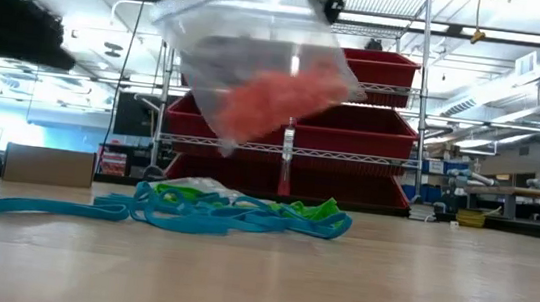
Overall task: Sort rubber bands
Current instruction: Close the transparent zip bag
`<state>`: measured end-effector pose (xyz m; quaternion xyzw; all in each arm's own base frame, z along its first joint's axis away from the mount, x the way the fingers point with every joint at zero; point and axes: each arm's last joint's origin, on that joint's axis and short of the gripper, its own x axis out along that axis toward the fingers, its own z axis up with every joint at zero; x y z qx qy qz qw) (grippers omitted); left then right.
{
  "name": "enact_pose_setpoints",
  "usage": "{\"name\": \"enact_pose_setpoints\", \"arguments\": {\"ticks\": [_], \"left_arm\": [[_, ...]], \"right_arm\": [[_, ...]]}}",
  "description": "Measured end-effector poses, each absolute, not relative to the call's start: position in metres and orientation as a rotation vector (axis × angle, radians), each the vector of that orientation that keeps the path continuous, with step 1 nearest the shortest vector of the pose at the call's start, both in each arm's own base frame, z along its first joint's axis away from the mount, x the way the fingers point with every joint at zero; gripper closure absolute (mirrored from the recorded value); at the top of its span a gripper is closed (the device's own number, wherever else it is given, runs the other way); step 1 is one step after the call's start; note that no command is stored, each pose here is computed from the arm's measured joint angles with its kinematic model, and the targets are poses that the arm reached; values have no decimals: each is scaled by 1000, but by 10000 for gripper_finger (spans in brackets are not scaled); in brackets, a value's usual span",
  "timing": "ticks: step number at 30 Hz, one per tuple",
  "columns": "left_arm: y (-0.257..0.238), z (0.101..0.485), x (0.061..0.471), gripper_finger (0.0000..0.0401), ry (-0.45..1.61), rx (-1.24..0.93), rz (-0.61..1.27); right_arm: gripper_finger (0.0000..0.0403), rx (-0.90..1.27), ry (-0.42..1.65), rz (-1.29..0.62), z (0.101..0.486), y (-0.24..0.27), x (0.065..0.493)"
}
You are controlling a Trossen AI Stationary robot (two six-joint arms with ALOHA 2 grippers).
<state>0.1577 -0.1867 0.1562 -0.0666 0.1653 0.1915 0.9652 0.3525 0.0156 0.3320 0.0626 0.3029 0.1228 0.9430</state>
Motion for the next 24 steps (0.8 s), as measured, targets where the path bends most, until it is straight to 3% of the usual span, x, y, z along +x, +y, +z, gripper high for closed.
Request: {"name": "enact_pose_setpoints", "arguments": {"ticks": [11, 18, 24], "left_arm": [[-173, 133, 149, 172, 284, -215, 379], [-172, 132, 149, 172, 274, -216, 387], [-173, 134, 150, 172, 238, -234, 400]], "right_arm": [[403, 230, 945, 436, 346, 71, 283], [403, 345, 1071, 431, 367, 100, 227], [403, 356, 1185, 411, 361, 123, 189]]}}
